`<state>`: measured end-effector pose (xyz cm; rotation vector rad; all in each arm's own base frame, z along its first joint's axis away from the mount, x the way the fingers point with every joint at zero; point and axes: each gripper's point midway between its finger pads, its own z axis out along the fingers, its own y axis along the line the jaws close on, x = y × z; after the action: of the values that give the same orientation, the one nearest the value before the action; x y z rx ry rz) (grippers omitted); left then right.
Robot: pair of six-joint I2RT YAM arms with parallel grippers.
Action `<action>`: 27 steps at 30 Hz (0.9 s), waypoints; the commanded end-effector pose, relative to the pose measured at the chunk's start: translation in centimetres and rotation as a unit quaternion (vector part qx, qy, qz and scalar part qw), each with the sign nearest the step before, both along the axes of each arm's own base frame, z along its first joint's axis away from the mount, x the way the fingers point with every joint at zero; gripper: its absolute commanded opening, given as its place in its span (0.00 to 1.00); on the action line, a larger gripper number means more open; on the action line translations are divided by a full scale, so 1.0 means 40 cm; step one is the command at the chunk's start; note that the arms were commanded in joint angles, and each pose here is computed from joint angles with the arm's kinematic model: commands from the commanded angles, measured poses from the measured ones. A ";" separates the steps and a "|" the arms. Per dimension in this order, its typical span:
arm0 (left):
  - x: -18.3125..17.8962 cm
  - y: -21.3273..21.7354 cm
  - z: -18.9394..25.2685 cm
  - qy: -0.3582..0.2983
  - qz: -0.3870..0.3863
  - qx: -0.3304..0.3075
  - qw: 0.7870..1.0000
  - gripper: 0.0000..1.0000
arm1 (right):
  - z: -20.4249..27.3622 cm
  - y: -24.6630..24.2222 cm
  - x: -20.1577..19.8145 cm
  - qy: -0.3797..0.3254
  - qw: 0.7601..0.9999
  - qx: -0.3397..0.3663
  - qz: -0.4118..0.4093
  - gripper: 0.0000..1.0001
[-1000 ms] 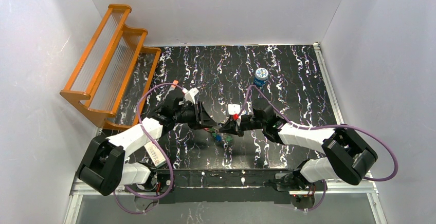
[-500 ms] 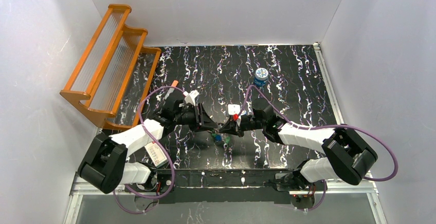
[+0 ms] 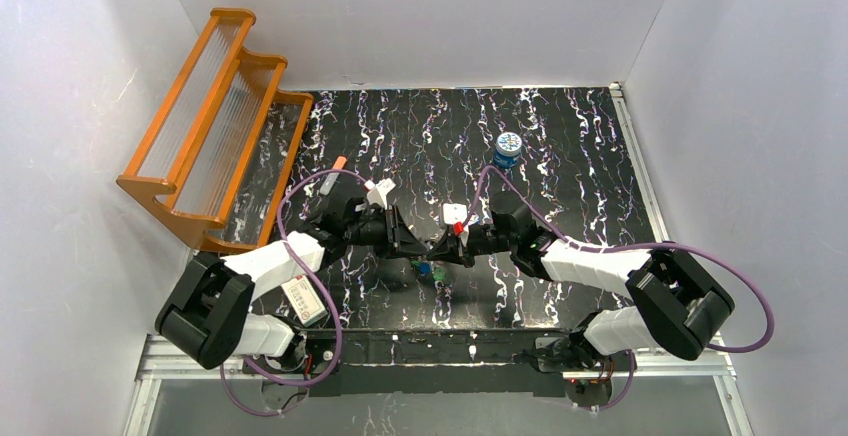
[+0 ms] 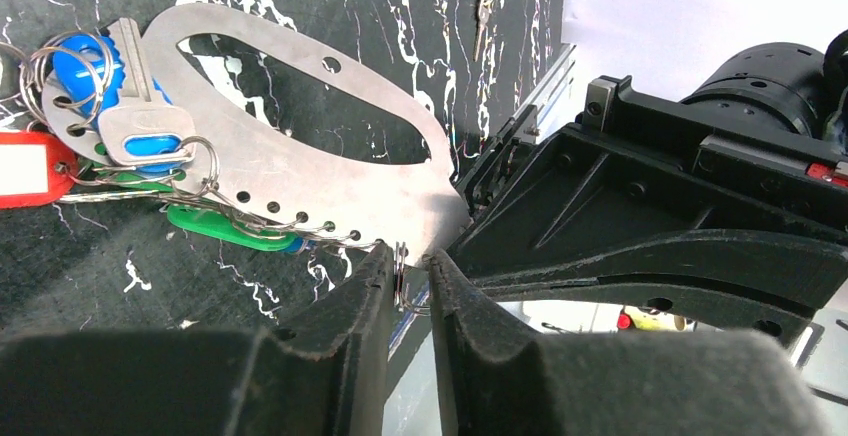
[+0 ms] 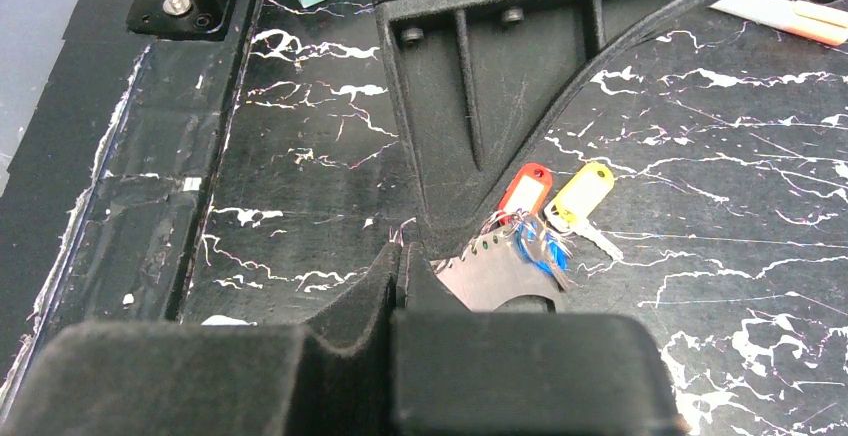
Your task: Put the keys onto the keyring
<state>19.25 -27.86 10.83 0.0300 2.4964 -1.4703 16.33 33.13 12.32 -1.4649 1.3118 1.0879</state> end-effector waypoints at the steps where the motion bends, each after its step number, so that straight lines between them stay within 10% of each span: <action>1: -0.022 -0.011 0.007 0.001 -0.022 -0.010 1.000 0.13 | 0.053 0.022 0.024 -0.034 0.999 0.027 0.004 0.01; 6: -0.023 -0.003 -0.001 -0.001 -0.030 0.014 0.999 0.00 | 0.048 0.023 0.023 -0.029 0.999 0.018 0.008 0.01; 27: 0.004 0.036 -0.016 -0.026 -0.094 0.134 0.986 0.00 | -0.013 0.013 0.049 -0.009 0.997 -0.075 0.008 0.01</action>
<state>19.97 -27.00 10.04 0.3036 2.6518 -1.2097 17.24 33.70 11.74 -1.5734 1.3812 1.0648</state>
